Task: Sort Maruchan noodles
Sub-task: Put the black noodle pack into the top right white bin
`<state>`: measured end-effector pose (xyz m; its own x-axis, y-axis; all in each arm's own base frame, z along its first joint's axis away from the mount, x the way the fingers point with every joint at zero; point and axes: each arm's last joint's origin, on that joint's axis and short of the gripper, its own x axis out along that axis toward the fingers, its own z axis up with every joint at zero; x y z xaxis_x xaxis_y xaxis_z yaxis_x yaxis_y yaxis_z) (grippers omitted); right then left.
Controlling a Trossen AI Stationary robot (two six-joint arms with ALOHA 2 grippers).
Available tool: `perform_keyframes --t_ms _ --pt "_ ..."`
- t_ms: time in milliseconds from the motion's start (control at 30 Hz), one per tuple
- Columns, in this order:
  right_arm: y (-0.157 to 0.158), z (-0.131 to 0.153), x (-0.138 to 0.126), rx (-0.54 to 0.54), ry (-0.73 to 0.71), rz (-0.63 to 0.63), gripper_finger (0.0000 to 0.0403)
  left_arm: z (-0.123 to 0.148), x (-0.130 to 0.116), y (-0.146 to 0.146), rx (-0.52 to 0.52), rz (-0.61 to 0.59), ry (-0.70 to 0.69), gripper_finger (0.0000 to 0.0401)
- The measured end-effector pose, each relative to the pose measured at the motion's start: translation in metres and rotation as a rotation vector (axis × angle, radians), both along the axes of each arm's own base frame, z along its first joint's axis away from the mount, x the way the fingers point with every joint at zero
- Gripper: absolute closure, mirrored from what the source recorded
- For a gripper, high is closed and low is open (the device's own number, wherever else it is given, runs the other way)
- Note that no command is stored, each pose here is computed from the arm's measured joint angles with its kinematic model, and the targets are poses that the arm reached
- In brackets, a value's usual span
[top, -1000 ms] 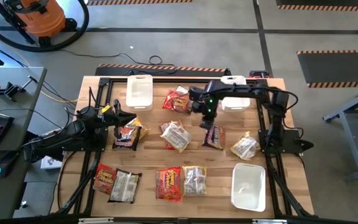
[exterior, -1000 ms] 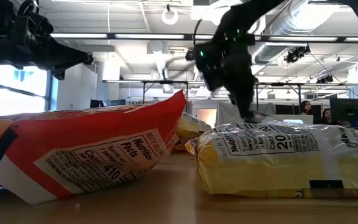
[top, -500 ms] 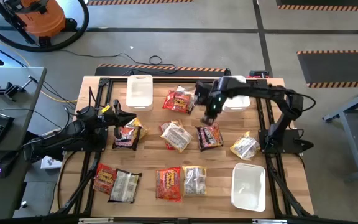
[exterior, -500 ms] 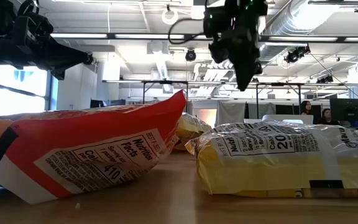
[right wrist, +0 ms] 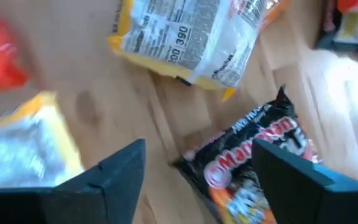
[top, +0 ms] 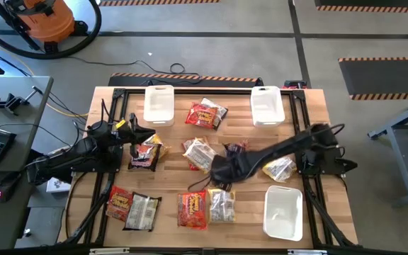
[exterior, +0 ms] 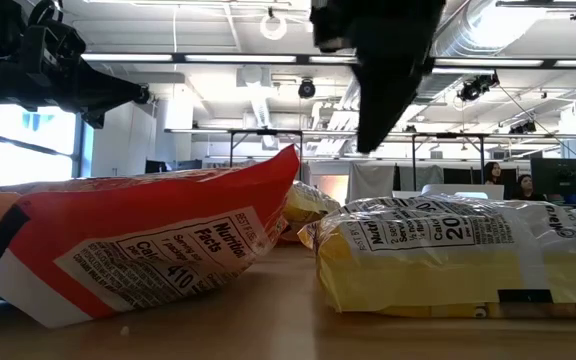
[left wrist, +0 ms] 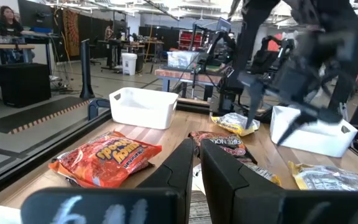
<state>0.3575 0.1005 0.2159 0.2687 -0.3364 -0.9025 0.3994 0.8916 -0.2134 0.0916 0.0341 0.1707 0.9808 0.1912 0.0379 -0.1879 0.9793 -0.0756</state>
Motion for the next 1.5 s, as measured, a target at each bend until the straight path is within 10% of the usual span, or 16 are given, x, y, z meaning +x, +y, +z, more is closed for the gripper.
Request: perform_keyframes --t_ms 400,733,1133,1500 --pt "0.002 -0.074 0.024 -0.179 0.195 -0.447 0.0114 0.0 0.0 0.0 0.0 0.0 0.0 0.0378" --pt "-0.017 -0.103 0.035 -0.239 0.343 -0.581 0.0147 0.0 0.0 0.0 0.0 0.0 0.0 0.0378" --pt "-0.029 -0.1 0.033 -0.214 0.501 -0.572 0.0388 0.0 0.0 0.0 0.0 0.0 0.0 0.0378" --pt "-0.039 -0.03 0.036 -0.101 0.323 -0.454 0.0402 0.0 0.0 0.0 0.0 0.0 0.0 0.0378"
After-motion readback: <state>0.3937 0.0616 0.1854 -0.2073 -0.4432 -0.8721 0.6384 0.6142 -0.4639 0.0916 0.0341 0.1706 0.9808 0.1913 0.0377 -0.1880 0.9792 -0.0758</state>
